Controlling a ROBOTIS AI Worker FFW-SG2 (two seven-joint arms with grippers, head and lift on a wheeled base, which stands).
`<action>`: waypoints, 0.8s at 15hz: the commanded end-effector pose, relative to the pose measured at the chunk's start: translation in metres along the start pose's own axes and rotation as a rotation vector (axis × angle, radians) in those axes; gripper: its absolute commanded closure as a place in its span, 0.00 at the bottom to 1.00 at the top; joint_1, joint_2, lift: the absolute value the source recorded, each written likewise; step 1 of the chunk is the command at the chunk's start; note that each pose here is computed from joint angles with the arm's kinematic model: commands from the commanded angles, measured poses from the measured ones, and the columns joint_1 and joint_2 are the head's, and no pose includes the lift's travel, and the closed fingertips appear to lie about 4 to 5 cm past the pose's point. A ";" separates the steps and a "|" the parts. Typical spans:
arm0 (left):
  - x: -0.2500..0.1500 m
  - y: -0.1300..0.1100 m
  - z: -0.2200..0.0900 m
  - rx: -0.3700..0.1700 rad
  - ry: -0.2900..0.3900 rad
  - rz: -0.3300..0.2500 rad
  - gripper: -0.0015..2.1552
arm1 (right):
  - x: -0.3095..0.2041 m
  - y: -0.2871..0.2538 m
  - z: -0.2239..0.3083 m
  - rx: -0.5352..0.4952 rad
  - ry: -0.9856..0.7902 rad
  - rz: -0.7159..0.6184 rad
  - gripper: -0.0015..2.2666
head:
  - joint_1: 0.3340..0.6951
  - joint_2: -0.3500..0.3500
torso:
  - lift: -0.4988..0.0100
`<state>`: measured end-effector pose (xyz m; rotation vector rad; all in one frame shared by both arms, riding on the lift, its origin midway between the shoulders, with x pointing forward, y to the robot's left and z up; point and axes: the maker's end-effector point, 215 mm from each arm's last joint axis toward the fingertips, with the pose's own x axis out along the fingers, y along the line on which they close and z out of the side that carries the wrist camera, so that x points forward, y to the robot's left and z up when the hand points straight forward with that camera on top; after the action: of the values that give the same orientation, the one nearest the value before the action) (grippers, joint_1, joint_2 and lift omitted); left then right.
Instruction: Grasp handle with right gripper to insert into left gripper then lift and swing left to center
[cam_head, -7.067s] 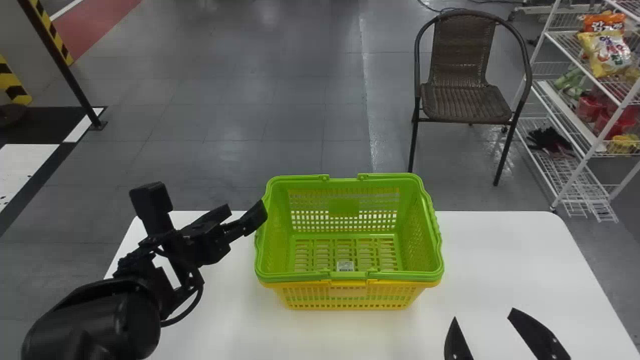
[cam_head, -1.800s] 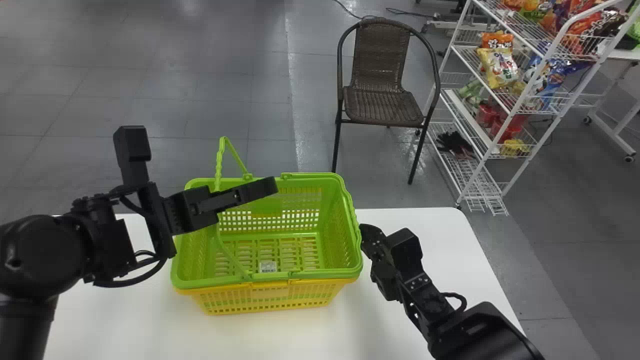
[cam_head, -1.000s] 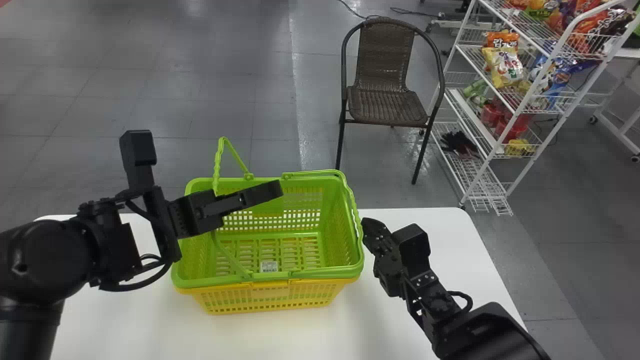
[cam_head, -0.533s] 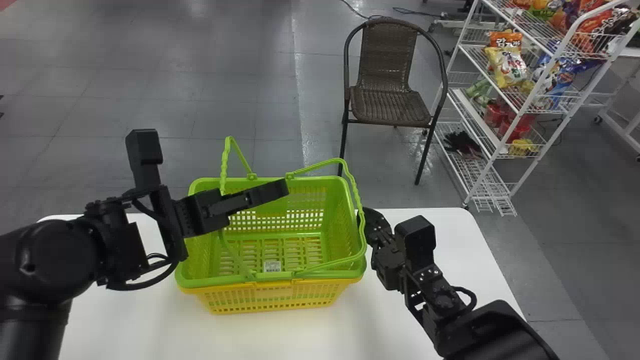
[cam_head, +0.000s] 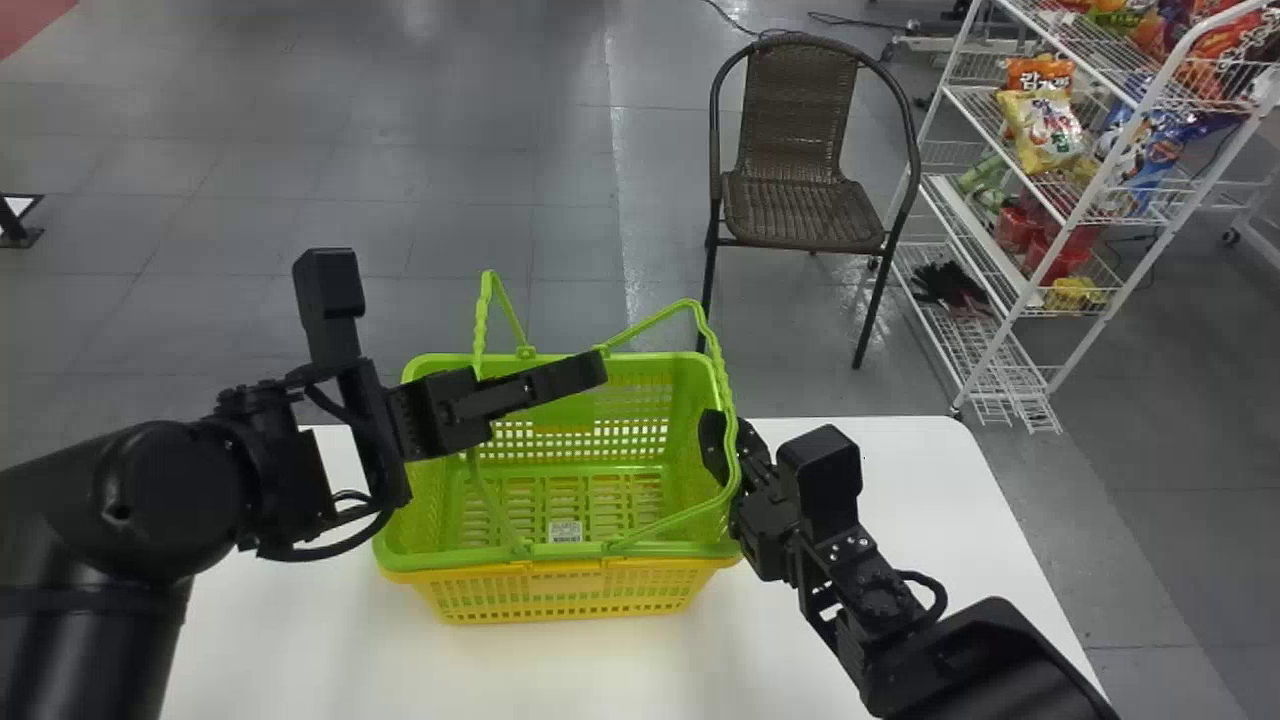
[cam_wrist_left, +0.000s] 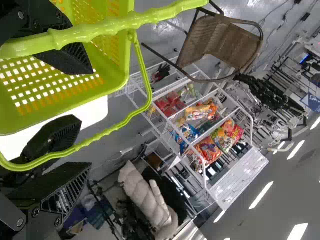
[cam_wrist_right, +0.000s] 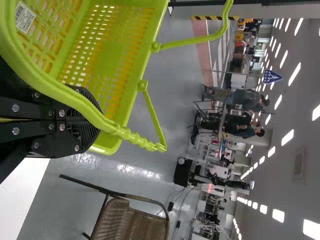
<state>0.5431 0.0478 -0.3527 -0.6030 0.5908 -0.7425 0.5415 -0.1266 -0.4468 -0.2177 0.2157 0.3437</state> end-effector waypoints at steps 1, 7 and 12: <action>0.002 -0.003 -0.001 0.001 0.005 -0.006 0.08 | 0.002 0.009 0.008 -0.002 -0.006 0.013 0.89 | 1.00 0.38 | 0.98; 0.015 -0.019 -0.005 0.014 0.017 -0.026 0.08 | 0.004 0.030 0.018 -0.008 -0.012 0.039 0.89 | 1.00 0.40 | 0.98; 0.019 -0.022 -0.007 0.013 0.021 -0.032 0.08 | 0.004 0.054 0.029 -0.015 -0.020 0.072 0.89 | 1.00 0.41 | 0.98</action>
<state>0.5401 0.0192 -0.3472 -0.5939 0.5951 -0.7822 0.5333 -0.0743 -0.4294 -0.2202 0.2014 0.4091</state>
